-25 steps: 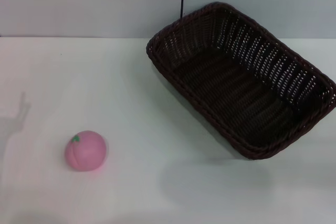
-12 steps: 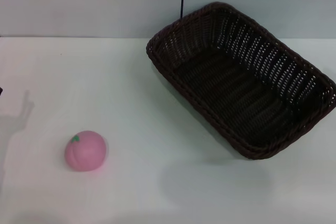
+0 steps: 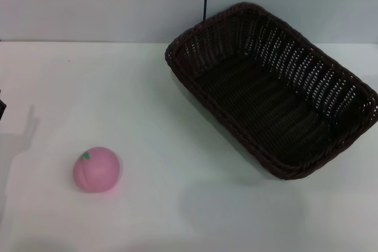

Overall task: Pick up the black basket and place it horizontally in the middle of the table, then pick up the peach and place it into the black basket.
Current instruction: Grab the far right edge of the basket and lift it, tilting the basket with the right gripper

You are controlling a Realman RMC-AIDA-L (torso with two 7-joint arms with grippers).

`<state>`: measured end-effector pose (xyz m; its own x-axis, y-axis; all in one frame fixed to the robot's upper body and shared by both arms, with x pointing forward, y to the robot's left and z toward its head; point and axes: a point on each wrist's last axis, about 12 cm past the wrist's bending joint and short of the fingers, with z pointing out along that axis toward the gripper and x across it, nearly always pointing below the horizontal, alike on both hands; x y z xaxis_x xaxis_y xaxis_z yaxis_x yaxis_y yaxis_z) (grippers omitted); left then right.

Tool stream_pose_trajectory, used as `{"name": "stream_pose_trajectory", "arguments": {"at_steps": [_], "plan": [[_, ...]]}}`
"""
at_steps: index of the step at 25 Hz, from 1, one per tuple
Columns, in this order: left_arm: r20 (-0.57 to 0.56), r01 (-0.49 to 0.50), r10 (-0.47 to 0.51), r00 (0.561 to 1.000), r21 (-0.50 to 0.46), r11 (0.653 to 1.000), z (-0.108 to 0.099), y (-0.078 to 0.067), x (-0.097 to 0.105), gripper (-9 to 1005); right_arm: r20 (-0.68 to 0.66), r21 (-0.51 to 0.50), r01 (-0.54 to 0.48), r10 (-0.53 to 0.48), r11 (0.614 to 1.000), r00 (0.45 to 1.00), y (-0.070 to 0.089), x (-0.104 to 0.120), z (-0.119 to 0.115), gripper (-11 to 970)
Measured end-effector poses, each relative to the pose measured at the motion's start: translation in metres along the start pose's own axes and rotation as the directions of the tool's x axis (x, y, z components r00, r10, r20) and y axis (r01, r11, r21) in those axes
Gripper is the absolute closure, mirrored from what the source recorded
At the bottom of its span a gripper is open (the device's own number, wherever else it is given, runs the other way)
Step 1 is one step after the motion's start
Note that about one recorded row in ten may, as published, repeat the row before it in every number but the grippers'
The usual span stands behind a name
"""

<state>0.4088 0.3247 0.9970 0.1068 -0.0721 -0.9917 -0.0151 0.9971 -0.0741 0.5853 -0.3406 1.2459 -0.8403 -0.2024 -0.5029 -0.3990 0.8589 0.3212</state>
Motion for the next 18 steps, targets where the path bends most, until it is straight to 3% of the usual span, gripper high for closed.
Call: {"name": "stream_pose_trajectory", "arguments": {"at_steps": [7, 18], "plan": [[0.004, 0.002, -0.002, 1.0, -0.001, 1.0, -0.002, 0.0, 0.0, 148, -0.026, 0.017, 0.004, -0.003, 1.0, 1.0, -0.001, -0.007, 0.048, 321], [0.015, 0.003, -0.003, 1.0, 0.009, 1.0, 0.002, -0.001, -0.002, 148, 0.015, -0.009, 0.091, -0.091, 0.996, 0.996, 0.011, -0.011, 0.105, 322]]}}
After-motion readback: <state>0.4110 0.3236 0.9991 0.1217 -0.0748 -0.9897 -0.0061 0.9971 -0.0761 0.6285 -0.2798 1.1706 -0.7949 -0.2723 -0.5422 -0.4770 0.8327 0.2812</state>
